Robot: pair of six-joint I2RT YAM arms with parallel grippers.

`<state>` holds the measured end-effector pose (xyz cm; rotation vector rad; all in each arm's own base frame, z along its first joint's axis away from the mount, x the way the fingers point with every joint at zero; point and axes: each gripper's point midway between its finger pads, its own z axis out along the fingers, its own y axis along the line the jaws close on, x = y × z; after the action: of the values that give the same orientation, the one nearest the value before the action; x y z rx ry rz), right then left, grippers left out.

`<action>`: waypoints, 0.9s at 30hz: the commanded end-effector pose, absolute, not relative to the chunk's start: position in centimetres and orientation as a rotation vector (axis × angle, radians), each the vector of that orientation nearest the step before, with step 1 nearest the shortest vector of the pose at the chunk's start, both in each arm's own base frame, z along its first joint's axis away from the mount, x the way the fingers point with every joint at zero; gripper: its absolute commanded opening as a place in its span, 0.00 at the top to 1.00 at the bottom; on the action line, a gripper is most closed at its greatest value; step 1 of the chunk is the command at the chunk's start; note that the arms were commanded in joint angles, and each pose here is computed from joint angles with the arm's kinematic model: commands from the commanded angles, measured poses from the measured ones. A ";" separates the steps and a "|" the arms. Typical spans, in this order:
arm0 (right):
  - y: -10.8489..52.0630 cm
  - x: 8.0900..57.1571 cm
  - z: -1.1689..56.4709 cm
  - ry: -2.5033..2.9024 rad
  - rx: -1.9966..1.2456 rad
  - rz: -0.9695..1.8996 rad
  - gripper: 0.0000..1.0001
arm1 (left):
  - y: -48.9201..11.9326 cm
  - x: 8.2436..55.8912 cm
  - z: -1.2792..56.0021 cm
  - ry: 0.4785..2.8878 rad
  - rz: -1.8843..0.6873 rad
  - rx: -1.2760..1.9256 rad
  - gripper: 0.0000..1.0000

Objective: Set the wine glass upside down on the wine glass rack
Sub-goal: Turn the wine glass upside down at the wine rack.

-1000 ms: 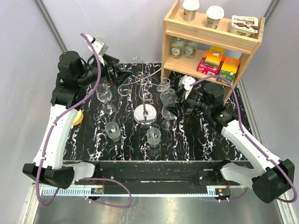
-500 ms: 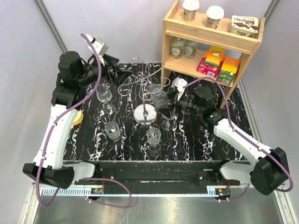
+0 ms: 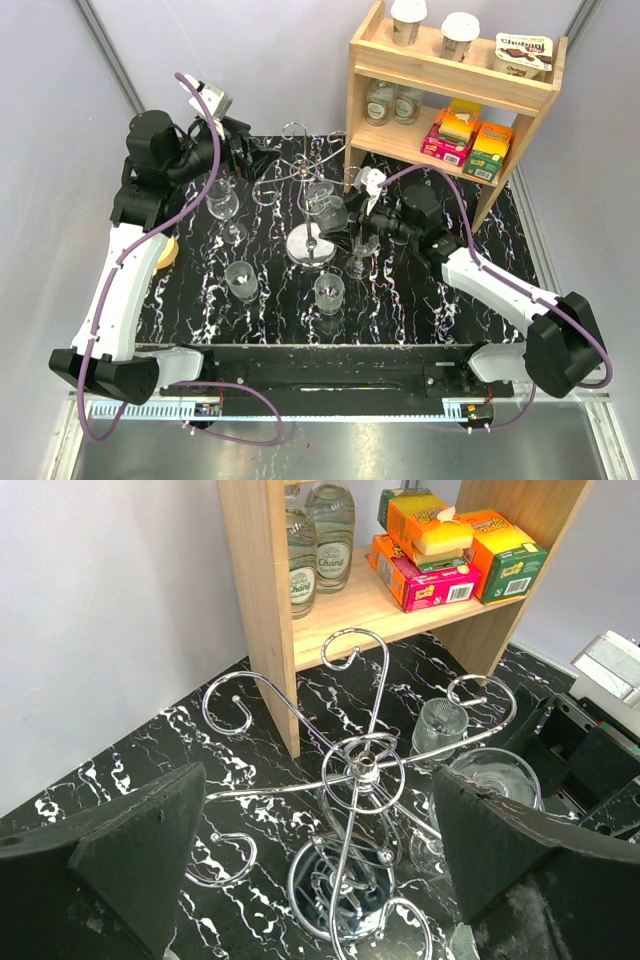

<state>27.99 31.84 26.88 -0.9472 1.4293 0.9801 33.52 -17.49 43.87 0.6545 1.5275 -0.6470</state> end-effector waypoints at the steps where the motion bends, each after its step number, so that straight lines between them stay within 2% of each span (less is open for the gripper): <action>1: 32.9 28.2 32.1 1.236 -0.917 0.986 1.00 | -17.0 34.1 44.4 1.499 -0.596 0.641 0.01; 27: 34.2 27.0 34.2 1.193 -0.866 1.147 1.00 | -16.7 35.6 40.1 1.590 -0.549 0.617 0.01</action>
<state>28.29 33.71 28.44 -0.8682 1.4026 1.1117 34.96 -16.97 39.89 0.6225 1.6208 -0.5965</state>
